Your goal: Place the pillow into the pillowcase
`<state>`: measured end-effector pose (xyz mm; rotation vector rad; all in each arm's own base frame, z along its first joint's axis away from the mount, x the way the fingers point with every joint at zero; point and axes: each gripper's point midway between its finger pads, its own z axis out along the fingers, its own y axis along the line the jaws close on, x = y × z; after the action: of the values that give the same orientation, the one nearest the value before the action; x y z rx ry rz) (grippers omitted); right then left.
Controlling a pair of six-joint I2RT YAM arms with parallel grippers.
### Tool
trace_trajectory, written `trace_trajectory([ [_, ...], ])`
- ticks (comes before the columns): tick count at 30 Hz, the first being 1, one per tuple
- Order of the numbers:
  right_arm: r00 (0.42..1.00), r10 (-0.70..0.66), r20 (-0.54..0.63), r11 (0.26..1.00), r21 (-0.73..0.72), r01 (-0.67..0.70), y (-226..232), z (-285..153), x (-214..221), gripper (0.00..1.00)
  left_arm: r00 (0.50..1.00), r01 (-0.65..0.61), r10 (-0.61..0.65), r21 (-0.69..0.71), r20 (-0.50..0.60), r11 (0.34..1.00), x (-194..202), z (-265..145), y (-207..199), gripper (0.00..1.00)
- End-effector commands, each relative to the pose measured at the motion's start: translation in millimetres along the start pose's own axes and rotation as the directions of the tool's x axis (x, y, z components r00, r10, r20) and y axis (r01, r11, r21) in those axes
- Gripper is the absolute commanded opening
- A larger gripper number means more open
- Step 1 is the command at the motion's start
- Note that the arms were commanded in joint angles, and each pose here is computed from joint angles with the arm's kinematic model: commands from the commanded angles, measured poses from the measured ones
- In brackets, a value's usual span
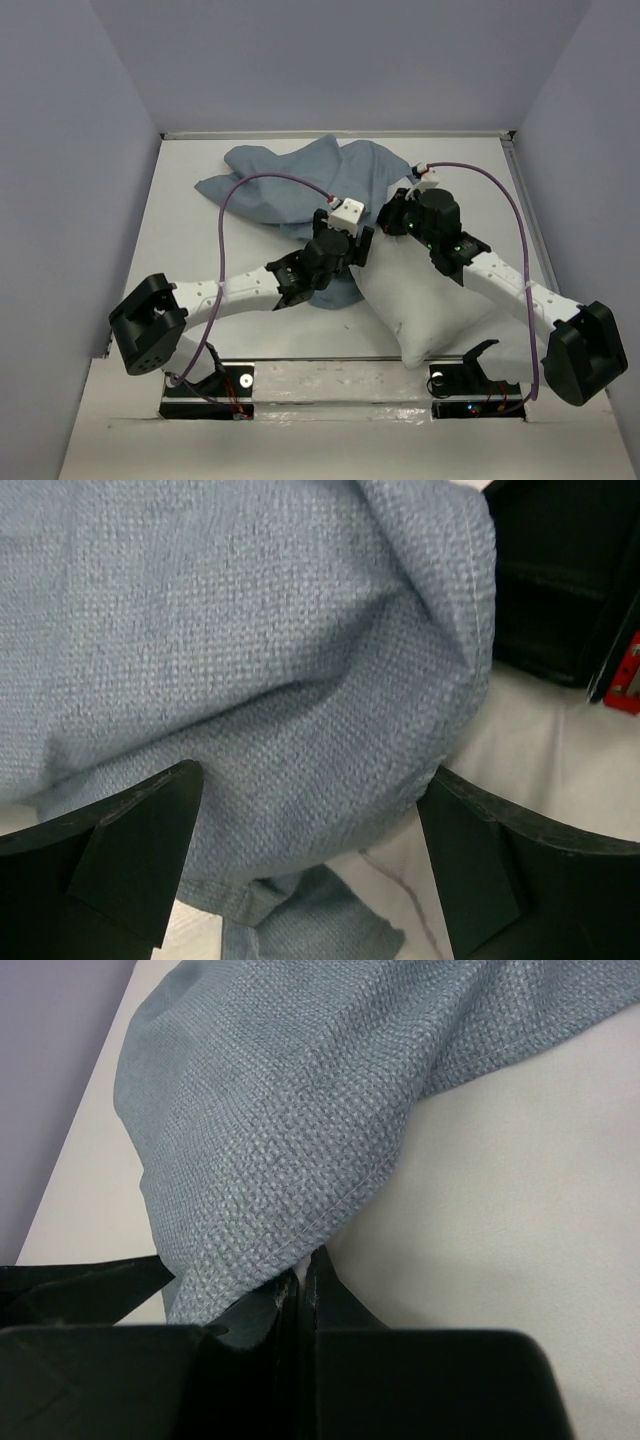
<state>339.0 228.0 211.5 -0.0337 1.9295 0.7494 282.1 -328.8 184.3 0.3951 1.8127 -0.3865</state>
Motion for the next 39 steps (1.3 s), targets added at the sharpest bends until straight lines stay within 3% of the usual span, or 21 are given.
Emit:
trace_trajectory([
  [1, 0.997, 0.007, 0.077, 0.994, -0.113, 0.002, 34.1, -8.2, -34.0, 0.0, 0.986, 0.029, -0.023, -0.037, 0.165, 0.999, -63.5, 6.6, -0.2, 0.72],
  [3, 0.996, 0.012, 0.09, 0.992, -0.126, 0.0, 37.4, -7.3, -37.9, 0.0, 0.986, 0.02, -0.015, -0.032, 0.165, 0.999, -65.5, 7.4, -1.3, 0.43],
  [4, 0.995, 0.015, 0.097, 0.991, -0.134, -0.001, 39.6, -7.1, -40.4, 0.0, 0.986, 0.024, -0.022, -0.009, 0.167, 1.0, -67.7, 5.8, -4.8, 0.17],
  [6, 0.988, 0.05, 0.144, 0.99, -0.134, -0.03, 40.5, -6.6, -50.3, 0.0, 0.984, 0.054, -0.063, 0.057, 0.169, 0.997, -72.6, 0.1, -13.7, 0.0],
  [8, 0.976, 0.08, 0.201, 0.993, -0.106, -0.059, 33.7, -6.4, -58.2, 0.0, 0.972, 0.109, -0.15, 0.221, 0.181, 0.969, -92.8, -19.0, -37.2, 0.0],
  [11, 0.924, 0.156, 0.349, 0.986, -0.106, -0.127, 33.3, -10.9, -92.3, 0.0, 0.942, 0.171, -0.286, 0.476, 0.179, 0.863, -129.9, -58.6, -73.8, 0.0],
  [13, 0.89, 0.212, 0.404, 0.976, -0.125, -0.177, 35.3, -15.2, -107.8, 0.0, 0.925, 0.178, -0.352, 0.652, 0.145, 0.737, -149.4, -91.8, -100.2, 0.0],
  [16, 0.833, 0.285, 0.475, 0.958, -0.171, -0.231, 49.4, -22.5, -123.3, 0.0, 0.918, 0.19, -0.388, 0.776, 0.076, 0.601, -159.9, -120.0, -121.3, 0.0],
  [18, 0.815, 0.246, 0.525, 0.969, -0.149, -0.196, 64.0, -22.3, -128.0, 0.0, 0.917, 0.197, -0.396, 0.806, 0.05, 0.558, -162.6, -128.2, -126.2, 0.0],
  [21, 0.855, 0.113, 0.506, 0.994, -0.061, -0.095, 102.9, 13.5, -97.9, 0.0, 0.905, 0.214, -0.425, 0.855, 0.008, 0.472, -169.0, -138.8, -128.3, 0.0],
  [22, 0.893, 0.061, 0.446, 0.997, 0.012, -0.074, 94.9, 48.0, -66.1, 0.0, 0.908, 0.217, -0.418, 0.875, -0.019, 0.433, -165.3, -143.2, -128.3, 0.0],
  [24, 0.904, 0.066, 0.423, 0.989, 0.089, -0.114, 83.0, 72.5, -52.7, 0.0, 0.901, 0.231, -0.432, 0.892, -0.045, 0.389, -166.4, -153.6, -127.3, 0.0],
  [26, 0.903, 0.068, 0.424, 0.973, 0.173, -0.155, 59.7, 79.8, -43.9, 0.0, 0.899, 0.258, -0.433, 0.875, -0.062, 0.41, -150.7, -151.0, -117.5, 0.0],
  [30, 0.862, 0.158, 0.481, 0.951, 0.162, -0.265, 40.0, 52.7, -58.1, 0.0, 0.868, 0.324, -0.494, 0.812, -0.05, 0.486, -137.6, -140.1, -67.8, 0.0],
  [32, 0.889, 0.151, 0.433, 0.964, 0.133, -0.228, 43.0, 47.3, -46.3, 0.0, 0.867, 0.342, -0.497, 0.768, -0.036, 0.541, -127.6, -125.8, -46.8, 0.0],
  [33, 0.901, 0.154, 0.406, 0.971, 0.108, -0.214, 46.7, 45.1, -40.4, 0.0, 0.869, 0.349, -0.494, 0.742, -0.028, 0.572, -124.4, -119.0, -40.0, 0.02],
  [34, 0.916, 0.151, 0.372, 0.978, 0.08, -0.194, 48.5, 38.9, -31.1, 0.03, 0.876, 0.363, -0.481, 0.695, -0.027, 0.621, -117.1, -107.7, -31.2, 0.18],
  [35, 0.941, 0.139, 0.309, 0.987, 0.037, -0.158, 56.5, 36.8, -19.2, 0.14, 0.877, 0.368, -0.48, 0.676, -0.024, 0.638, -115.5, -103.7, -26.4, 0.28],
  [36, 0.953, 0.121, 0.277, 0.99, 0.041, -0.138, 55.1, 33.4, -12.1, 0.39, 0.877, 0.379, -0.479, 0.652, -0.027, 0.657, -113.0, -98.8, -19.5, 0.52],
  [39, 0.982, 0.032, 0.186, 0.997, 0.056, -0.044, 51.7, 12.5, -0.8, 0.78, 0.887, 0.351, -0.461, 0.645, 0.002, 0.679, -123.2, -102.9, -15.7, 0.82],
])
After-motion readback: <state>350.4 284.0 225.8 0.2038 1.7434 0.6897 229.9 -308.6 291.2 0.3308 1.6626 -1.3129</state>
